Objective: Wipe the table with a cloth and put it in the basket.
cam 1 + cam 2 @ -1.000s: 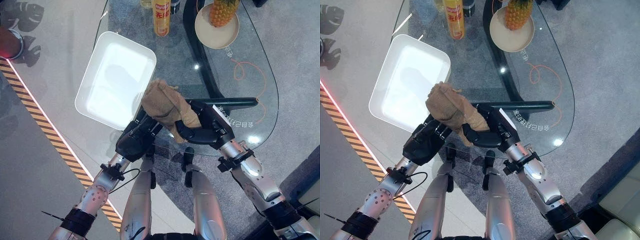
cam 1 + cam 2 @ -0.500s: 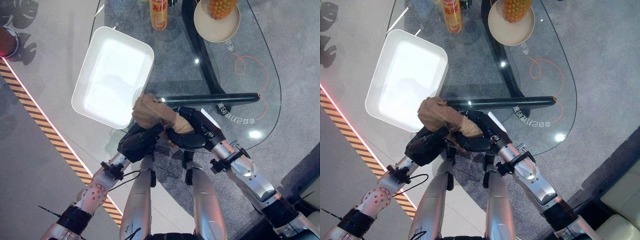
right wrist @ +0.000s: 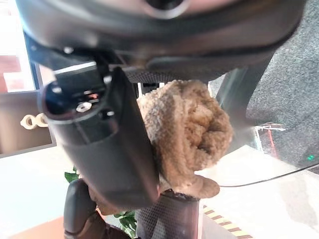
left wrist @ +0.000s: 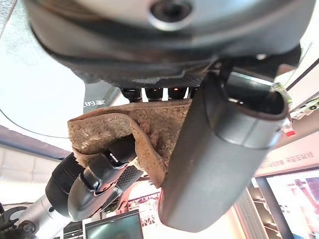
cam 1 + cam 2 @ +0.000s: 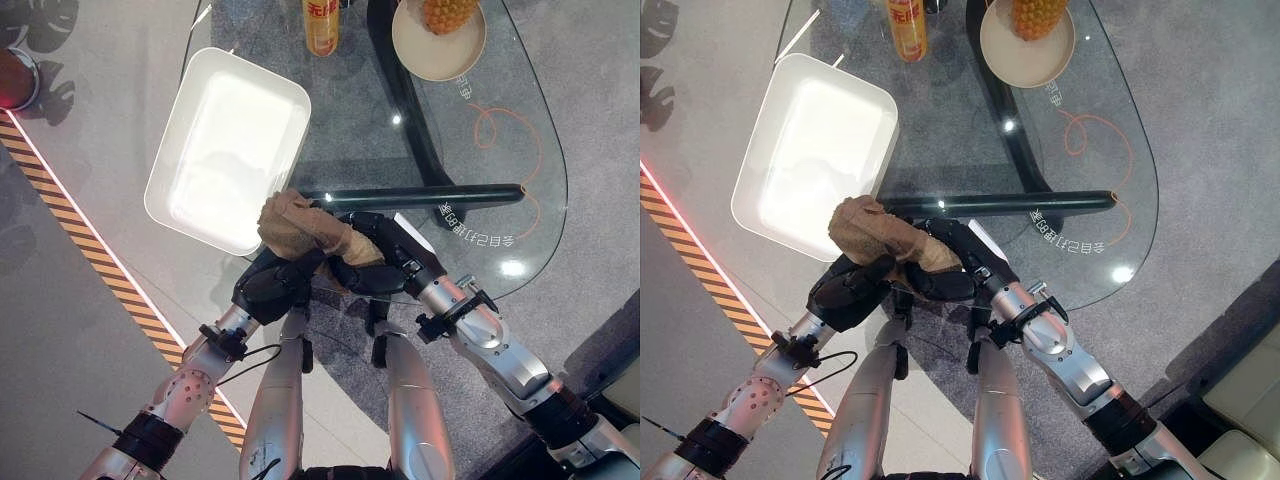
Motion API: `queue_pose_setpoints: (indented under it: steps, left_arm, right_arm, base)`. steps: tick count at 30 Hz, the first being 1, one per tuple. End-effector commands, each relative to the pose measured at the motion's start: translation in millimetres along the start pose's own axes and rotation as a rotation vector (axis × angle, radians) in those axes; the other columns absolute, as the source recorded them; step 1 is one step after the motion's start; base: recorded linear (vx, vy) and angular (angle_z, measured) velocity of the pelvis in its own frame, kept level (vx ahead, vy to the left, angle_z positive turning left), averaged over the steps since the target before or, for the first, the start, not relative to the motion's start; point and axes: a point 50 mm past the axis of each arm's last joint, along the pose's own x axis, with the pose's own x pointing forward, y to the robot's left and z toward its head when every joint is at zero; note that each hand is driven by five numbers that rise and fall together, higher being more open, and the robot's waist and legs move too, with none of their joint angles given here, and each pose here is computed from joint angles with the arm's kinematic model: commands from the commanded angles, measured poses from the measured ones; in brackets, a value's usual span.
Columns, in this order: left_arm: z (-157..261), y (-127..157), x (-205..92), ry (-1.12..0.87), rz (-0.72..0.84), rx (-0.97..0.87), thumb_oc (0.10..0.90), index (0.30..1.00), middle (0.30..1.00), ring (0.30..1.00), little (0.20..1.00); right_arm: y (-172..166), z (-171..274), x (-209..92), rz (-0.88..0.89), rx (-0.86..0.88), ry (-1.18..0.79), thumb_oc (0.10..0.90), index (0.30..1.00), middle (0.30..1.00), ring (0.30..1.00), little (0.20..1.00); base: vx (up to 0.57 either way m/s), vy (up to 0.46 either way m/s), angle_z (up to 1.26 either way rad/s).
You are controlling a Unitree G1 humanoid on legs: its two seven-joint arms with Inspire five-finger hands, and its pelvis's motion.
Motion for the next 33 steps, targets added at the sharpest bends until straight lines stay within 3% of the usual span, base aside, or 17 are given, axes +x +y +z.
queue_pose_setpoints:
  steps: [1,14,26,33]
  left_arm:
    - [19,-61,24,-0.205,-0.420,-0.043,0.800,0.900,0.900,0.900,0.900]
    - [45,-63,20,-0.496,-0.447,-0.101,0.800,0.900,0.900,0.900,0.900]
    - [41,-63,26,-0.431,-0.346,0.009,0.800,0.900,0.900,0.900,0.900]
    - [22,-66,32,-0.201,-0.321,0.127,0.800,0.900,0.900,0.900,0.900]
  right_arm:
    - [5,29,2,0.066,-0.066,-0.129,0.100,0.300,0.300,0.300,0.200]
    - [7,24,0,0.070,-0.062,-0.095,0.100,0.300,0.300,0.300,0.200]
    - [5,25,0,0.075,-0.085,-0.085,0.100,0.300,0.300,0.300,0.200]
    - [4,36,-1,0.061,-0.067,-0.161,0.100,0.300,0.300,0.300,0.200]
  base:
    - [0.00,0.000,0.00]
    - [0.00,0.000,0.04]
    - [0.00,-0.005,0.01]
    - [0.00,0.000,0.00]
